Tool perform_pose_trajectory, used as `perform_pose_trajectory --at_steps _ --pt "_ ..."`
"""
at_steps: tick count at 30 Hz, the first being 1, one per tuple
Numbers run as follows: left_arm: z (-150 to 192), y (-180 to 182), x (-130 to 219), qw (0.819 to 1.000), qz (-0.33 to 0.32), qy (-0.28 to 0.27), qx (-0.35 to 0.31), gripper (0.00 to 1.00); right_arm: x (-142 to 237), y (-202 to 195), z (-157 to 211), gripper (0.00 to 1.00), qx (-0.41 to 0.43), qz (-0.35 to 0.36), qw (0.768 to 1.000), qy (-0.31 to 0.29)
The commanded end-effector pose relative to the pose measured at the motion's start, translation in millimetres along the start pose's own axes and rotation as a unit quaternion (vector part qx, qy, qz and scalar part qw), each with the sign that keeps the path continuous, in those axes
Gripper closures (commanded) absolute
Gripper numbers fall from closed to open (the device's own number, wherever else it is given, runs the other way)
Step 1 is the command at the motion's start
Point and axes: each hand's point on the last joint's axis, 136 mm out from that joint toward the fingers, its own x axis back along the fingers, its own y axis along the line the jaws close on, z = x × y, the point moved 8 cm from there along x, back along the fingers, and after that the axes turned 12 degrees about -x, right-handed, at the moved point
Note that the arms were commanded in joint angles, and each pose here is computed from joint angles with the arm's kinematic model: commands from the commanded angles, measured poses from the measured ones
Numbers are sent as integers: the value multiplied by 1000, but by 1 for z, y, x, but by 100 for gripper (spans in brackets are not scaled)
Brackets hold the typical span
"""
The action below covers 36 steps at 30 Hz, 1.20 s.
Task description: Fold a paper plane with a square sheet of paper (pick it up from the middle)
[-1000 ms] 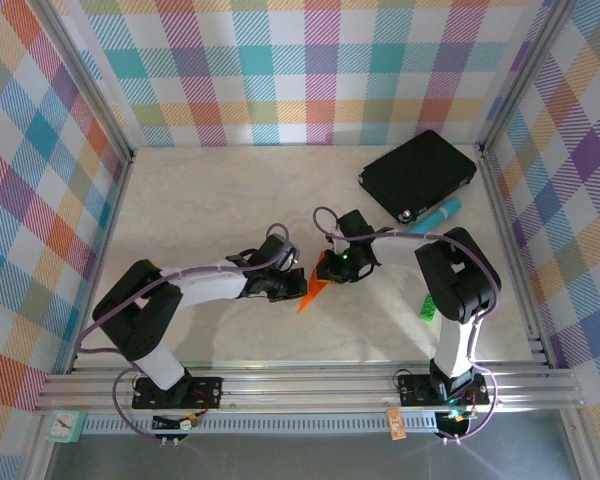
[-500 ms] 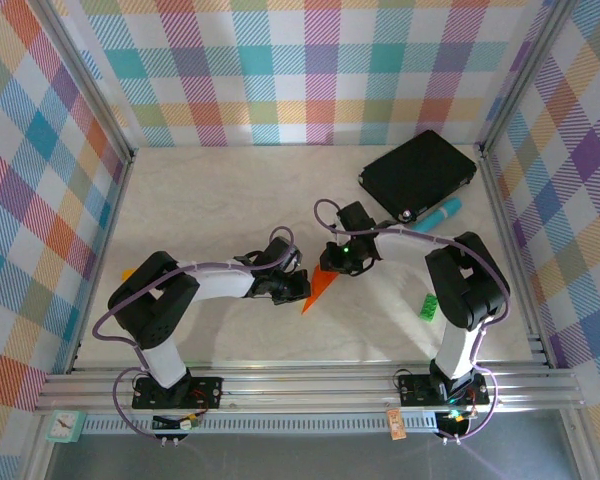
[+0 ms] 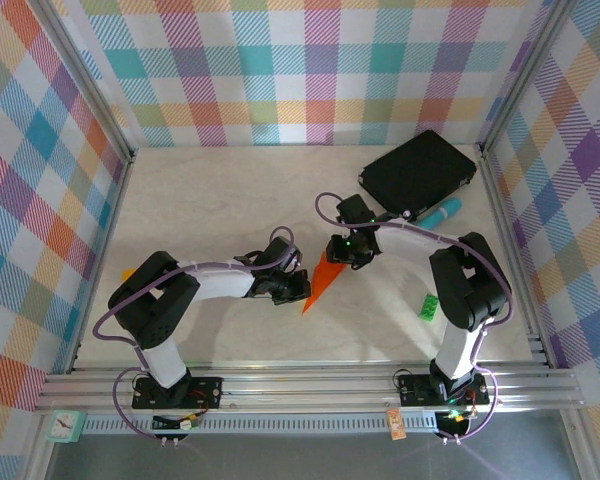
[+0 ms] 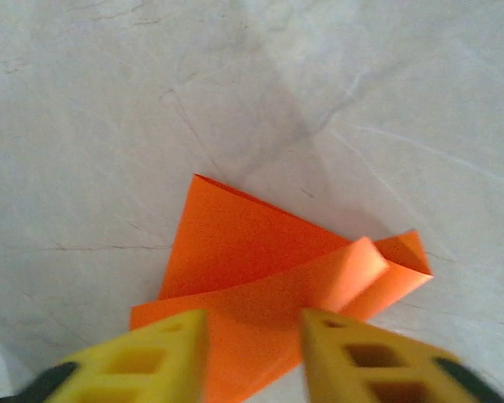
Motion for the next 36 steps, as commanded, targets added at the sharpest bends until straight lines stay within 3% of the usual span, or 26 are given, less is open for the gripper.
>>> perform_pose_trajectory --at_steps 1,5,11,25,36 --pt "16 11 -8 999 -24 38 12 100 20 -3 -4 49 1 24 999 -25" --pt "16 11 -8 999 -26 38 12 100 14 -10 1 38 -4 42 999 -12" --pt "16 12 -8 999 -27 39 12 100 4 -9 1 37 -13 49 999 14" --pt "12 5 -4 999 -16 29 8 100 -18 -11 1 47 -48 62 996 51" --pt "-27 -38 37 997 26 -64 -35 100 -23 -15 6 51 -51 71 994 65"
